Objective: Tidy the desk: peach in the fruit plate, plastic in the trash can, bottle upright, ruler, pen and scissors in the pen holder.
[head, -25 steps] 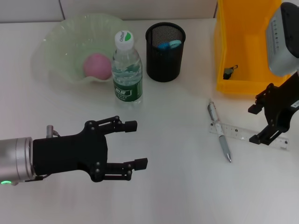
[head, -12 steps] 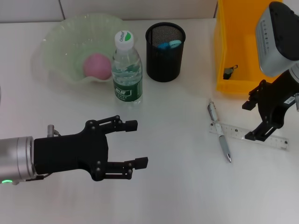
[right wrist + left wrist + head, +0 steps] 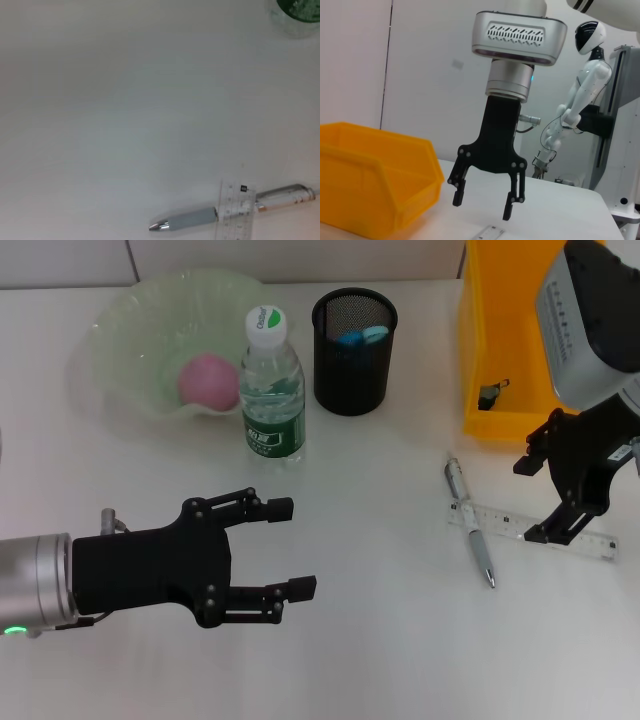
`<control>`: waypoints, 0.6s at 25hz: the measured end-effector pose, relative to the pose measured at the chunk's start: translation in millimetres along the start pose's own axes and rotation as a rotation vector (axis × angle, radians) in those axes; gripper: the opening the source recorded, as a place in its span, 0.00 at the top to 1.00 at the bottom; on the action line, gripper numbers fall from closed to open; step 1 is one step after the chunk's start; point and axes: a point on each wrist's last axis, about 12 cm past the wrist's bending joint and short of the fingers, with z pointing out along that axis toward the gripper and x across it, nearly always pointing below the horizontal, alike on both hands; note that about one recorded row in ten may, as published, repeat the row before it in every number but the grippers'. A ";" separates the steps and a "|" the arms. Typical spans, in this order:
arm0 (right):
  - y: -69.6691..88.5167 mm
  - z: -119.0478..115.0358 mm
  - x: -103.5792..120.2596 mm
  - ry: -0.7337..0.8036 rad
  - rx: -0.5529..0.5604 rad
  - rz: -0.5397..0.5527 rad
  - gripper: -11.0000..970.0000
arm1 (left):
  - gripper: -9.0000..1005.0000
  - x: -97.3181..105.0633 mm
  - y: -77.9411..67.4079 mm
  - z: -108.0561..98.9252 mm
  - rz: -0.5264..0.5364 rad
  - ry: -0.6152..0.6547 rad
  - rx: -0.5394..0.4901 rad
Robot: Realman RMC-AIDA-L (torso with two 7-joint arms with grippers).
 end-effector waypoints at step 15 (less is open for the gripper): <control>-10.4 39.4 0.2 0.025 -0.032 0.009 0.17 | 0.14 -0.5 1.4 0.9 0.002 0.000 -0.004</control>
